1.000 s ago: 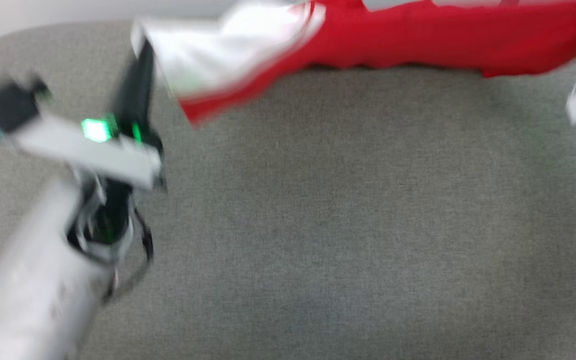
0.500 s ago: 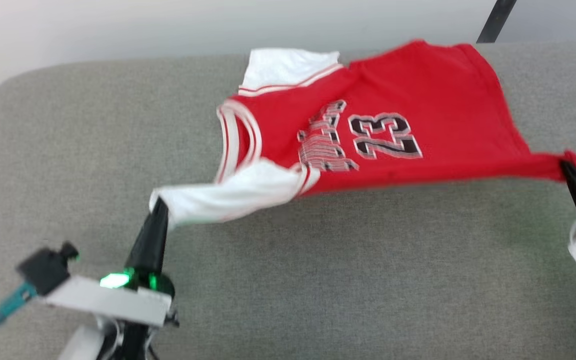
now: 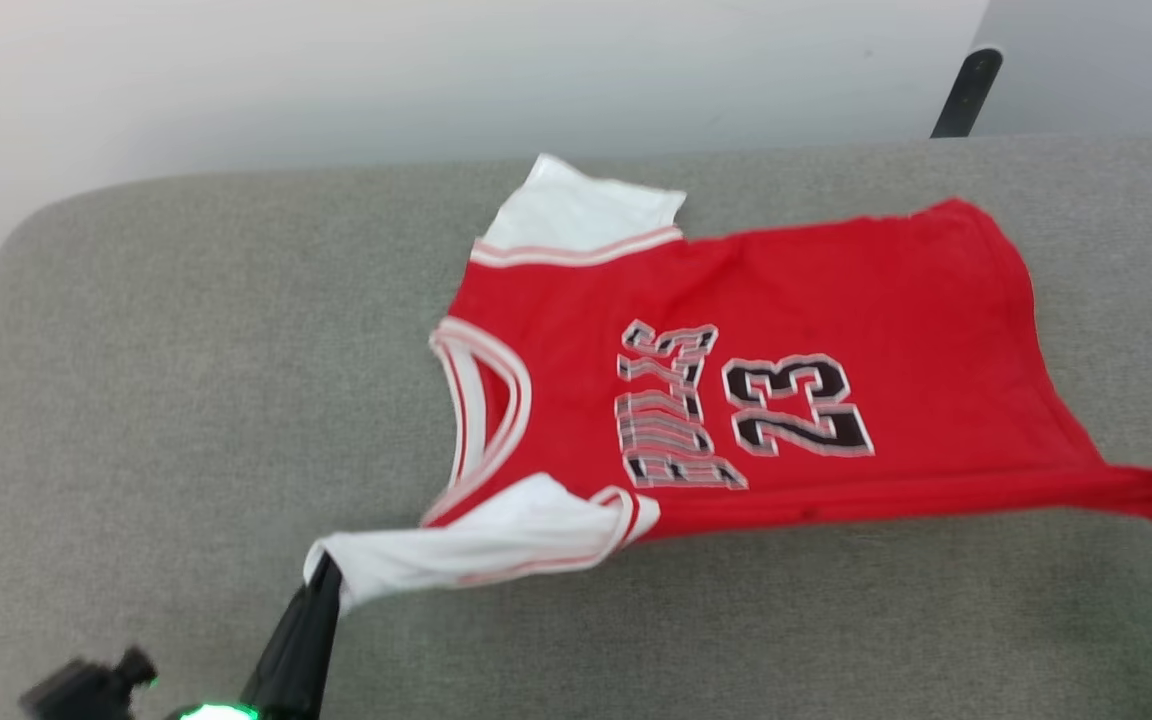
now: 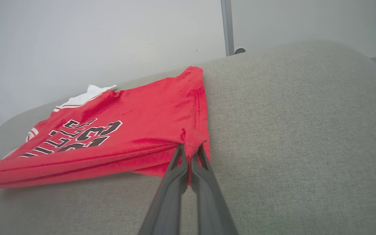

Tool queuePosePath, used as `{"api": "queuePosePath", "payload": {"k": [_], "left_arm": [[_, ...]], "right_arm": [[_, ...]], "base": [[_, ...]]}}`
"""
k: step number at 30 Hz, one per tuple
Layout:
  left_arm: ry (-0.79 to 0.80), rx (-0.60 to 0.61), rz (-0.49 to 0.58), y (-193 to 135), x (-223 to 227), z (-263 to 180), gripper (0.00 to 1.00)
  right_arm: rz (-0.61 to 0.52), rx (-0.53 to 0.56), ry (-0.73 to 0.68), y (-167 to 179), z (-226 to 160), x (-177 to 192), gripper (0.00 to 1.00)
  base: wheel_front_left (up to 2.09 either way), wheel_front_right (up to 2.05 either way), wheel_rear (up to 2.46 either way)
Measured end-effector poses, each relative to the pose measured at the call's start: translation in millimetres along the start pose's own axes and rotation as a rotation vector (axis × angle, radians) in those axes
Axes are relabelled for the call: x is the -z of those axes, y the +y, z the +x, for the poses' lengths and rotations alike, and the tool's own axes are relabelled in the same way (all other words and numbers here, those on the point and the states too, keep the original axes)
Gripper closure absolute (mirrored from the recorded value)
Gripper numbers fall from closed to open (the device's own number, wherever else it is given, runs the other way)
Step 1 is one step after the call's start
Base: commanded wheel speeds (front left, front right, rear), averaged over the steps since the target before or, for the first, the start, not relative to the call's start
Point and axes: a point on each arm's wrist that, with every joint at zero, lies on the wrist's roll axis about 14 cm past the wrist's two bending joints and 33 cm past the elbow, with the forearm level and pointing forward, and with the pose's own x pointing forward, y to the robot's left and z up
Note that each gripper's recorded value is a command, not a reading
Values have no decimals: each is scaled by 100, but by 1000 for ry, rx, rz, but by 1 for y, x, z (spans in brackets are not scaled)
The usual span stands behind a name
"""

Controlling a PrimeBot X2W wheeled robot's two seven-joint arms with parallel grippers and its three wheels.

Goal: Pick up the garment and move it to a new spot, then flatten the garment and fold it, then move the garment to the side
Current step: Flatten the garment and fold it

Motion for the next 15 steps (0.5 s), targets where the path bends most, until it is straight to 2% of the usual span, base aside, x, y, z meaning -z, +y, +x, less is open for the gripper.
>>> {"api": "queuePosePath", "payload": {"k": [8,15], "left_arm": [[25,5,26,-8,4,-25,100],[38,13,54,-8,8,-17,100]], "right_arm": [[24,52,16,-3,-35,1,100],[17,62,52,0,-36,8,100]], "base": [[0,0,0],[0,0,0]]}}
